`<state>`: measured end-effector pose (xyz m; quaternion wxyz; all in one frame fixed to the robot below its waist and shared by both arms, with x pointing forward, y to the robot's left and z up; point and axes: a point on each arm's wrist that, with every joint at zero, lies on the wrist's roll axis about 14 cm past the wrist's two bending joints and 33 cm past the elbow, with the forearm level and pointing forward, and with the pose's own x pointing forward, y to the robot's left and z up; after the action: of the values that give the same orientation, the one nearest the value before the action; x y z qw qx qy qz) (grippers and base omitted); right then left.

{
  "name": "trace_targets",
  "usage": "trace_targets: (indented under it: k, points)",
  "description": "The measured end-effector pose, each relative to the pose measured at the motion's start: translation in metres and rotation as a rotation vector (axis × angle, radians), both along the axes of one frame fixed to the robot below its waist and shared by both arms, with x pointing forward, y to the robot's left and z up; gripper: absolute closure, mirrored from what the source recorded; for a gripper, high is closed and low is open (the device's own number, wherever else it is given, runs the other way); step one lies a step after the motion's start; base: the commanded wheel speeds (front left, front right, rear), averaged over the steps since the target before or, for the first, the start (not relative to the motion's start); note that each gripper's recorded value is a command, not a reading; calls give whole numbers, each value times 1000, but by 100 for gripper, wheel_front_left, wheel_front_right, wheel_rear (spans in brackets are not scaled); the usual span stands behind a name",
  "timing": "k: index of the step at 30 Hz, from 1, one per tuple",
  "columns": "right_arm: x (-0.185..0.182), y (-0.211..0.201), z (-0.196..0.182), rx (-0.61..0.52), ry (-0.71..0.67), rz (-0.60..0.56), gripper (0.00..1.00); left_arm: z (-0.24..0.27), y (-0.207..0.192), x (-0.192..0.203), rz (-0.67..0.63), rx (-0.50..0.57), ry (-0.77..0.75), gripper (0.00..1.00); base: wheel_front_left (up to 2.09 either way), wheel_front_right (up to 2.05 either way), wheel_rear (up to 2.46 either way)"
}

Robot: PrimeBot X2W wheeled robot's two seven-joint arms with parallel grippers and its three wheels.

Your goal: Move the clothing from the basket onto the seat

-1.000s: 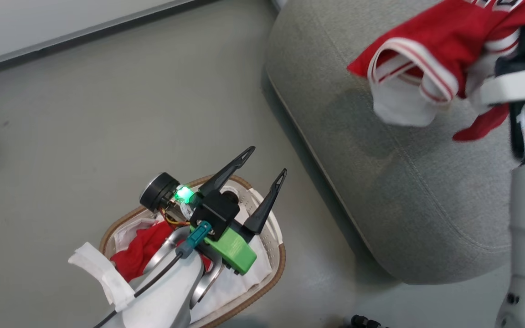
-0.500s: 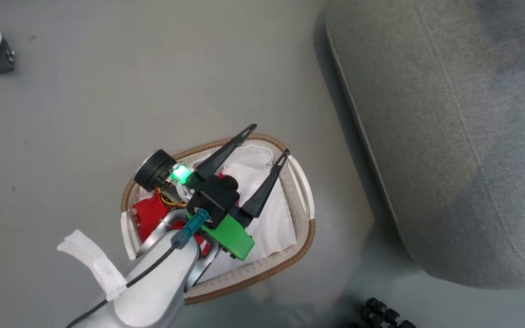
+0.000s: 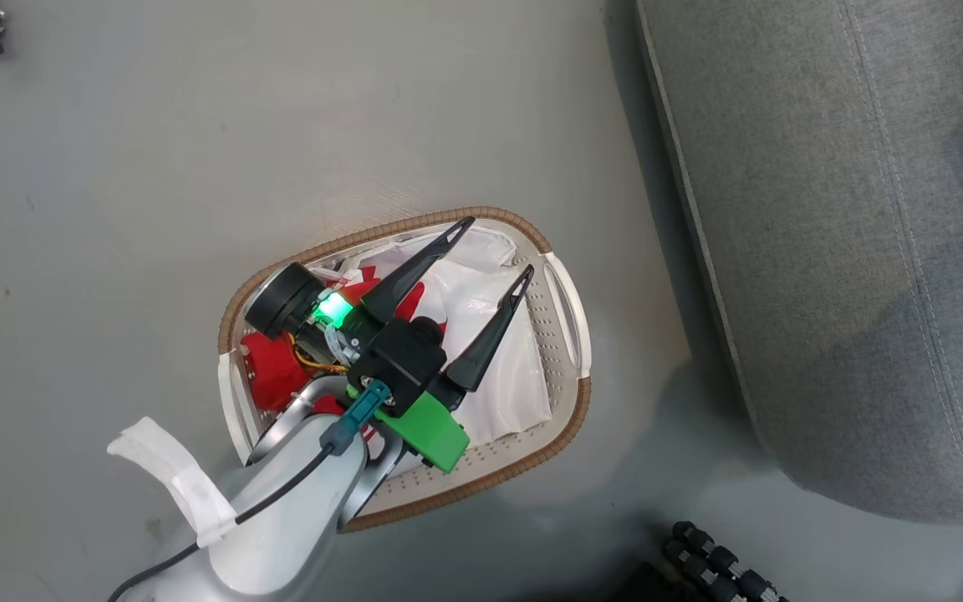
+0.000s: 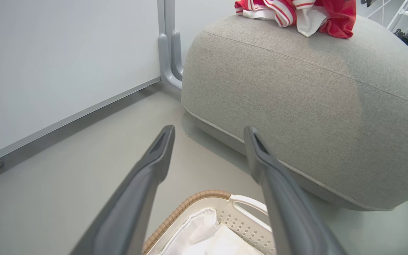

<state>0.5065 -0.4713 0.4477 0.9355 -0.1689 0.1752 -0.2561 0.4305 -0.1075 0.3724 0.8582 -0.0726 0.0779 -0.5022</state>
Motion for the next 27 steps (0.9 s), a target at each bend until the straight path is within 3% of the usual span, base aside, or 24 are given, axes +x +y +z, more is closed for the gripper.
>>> trace_targets:
  k: [2,3,18,27]
  points:
    - [-5,4,-6,9,15,6,15,0,-1,-1,-3,3,2,0,0,0,0]
    - [-8,5,-9,15,20,6,0,1,-2,-1,-5,4,2,0,0,0,0]
    - [-59,56,-18,82,-10,106,0,49,15,16,132,-45,-27,0,0,0,0]
    - [-63,74,38,88,-160,185,0,82,60,10,334,-67,-20,0,0,0,0]
